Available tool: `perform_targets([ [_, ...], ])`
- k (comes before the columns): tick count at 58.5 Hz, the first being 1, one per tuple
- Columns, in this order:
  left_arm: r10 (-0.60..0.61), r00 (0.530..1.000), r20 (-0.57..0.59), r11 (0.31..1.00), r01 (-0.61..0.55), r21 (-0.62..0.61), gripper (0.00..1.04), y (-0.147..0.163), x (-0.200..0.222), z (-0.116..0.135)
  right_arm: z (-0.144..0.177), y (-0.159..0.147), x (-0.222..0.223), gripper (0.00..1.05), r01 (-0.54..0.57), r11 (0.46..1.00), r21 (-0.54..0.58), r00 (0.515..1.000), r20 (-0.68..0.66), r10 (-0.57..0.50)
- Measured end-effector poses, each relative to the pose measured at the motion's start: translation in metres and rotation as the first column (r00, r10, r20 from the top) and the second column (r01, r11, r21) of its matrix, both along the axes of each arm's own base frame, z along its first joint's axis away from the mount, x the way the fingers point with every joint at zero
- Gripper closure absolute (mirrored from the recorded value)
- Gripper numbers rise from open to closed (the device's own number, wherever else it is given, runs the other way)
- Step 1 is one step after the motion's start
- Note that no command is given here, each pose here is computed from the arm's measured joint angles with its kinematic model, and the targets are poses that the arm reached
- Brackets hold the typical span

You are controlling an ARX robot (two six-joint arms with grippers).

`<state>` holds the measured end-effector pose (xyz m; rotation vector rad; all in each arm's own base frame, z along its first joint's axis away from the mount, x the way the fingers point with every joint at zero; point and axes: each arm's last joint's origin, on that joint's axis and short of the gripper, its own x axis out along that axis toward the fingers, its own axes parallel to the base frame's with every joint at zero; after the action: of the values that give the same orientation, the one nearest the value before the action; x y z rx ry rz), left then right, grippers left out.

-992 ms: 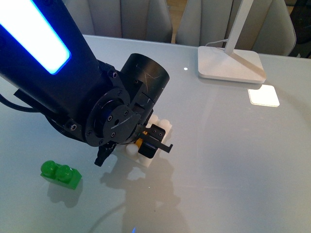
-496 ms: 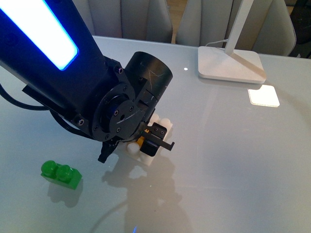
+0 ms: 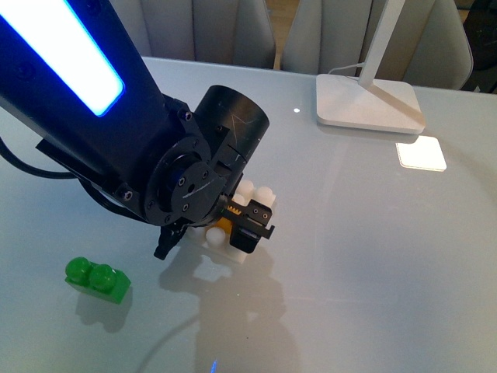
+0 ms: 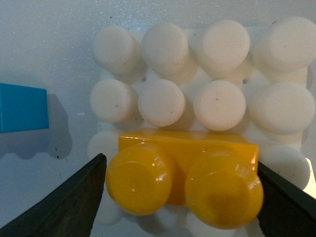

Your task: Insert yellow block into base center

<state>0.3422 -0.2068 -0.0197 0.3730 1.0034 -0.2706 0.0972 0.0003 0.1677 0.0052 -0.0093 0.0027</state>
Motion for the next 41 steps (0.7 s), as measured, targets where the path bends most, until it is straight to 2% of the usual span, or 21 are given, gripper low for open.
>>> perform_targets([
  [26,-0.013,0.999,-0.035,1.0,0.013,-0.012,0.08,0.01,-0.01,0.012,0.0,0.0,0.0,0.09,0.0,1.0,0.0,1.0,0.0,0.0],
  [41,-0.004,1.0,-0.014,0.999,0.003,-0.047,0.08,0.015,-0.007,0.033,0.0,0.0,0.0,0.09,0.0,1.0,0.0,1.0,0.0,0.0],
])
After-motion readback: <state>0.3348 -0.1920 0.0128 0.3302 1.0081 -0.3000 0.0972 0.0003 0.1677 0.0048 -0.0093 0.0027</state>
